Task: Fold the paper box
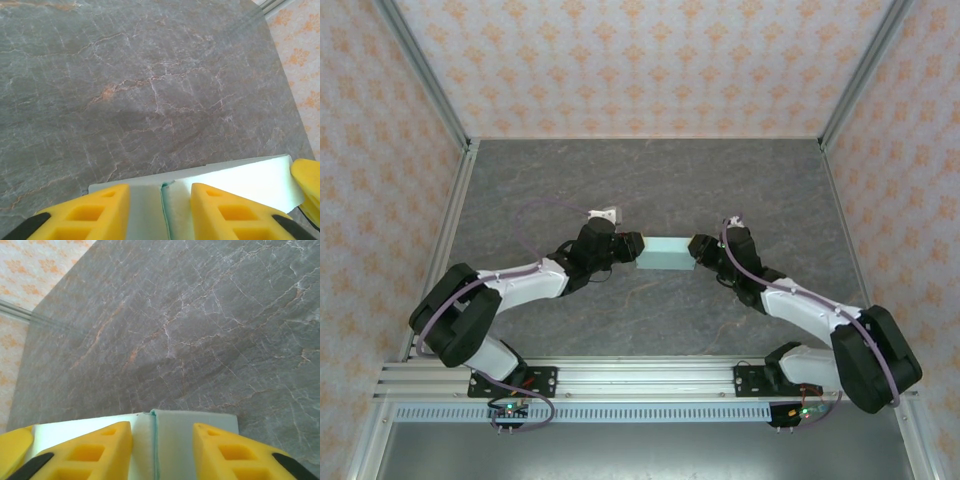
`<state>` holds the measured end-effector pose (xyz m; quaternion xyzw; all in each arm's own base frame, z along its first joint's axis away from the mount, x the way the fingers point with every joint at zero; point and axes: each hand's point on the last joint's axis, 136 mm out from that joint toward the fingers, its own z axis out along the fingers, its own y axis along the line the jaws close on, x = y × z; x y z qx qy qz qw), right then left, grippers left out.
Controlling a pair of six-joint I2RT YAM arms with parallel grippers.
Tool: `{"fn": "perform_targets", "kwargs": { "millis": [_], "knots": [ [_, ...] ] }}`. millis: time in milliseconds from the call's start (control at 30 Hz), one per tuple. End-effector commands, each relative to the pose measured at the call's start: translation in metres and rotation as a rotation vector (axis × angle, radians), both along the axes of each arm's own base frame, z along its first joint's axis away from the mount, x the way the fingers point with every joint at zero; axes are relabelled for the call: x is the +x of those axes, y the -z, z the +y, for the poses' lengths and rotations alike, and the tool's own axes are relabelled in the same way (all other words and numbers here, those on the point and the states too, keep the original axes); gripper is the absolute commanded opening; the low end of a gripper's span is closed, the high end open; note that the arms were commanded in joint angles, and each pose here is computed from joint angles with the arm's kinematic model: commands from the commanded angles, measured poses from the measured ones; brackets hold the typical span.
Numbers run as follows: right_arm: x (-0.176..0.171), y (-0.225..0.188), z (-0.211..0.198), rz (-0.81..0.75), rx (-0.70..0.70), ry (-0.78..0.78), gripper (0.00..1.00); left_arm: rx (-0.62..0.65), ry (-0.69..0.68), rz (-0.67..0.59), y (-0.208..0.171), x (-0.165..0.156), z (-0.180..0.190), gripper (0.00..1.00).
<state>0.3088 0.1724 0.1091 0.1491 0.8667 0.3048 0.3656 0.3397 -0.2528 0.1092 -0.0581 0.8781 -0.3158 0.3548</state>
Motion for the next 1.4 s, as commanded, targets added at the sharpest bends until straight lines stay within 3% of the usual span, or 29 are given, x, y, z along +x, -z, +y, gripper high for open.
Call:
{"fn": "perform_targets", "kwargs": {
  "millis": [0,200,800,1167,1267,1367],
  "knots": [
    [-0.026,0.029,-0.006,0.142,-0.087,-0.055,0.41,0.083,0.051,0.092,0.020,-0.023,0.004,0.41],
    [-0.033,0.025,-0.005,0.138,-0.081,-0.079,0.44,0.070,0.069,0.085,0.017,-0.030,0.005,0.45],
    [-0.077,0.033,-0.001,0.173,-0.028,-0.170,0.36,0.086,0.153,0.147,0.036,-0.088,0.001,0.45],
    [-0.078,0.041,0.002,0.179,-0.057,-0.182,0.34,0.134,0.157,0.147,0.048,-0.088,0.001,0.45],
    [-0.076,0.034,-0.005,0.172,-0.131,-0.187,0.37,0.147,0.154,0.123,0.042,-0.086,0.004,0.45],
    [-0.064,0.022,-0.009,0.121,-0.186,-0.172,0.47,0.149,0.121,0.078,0.029,-0.079,0.012,0.49]
  ]
}}
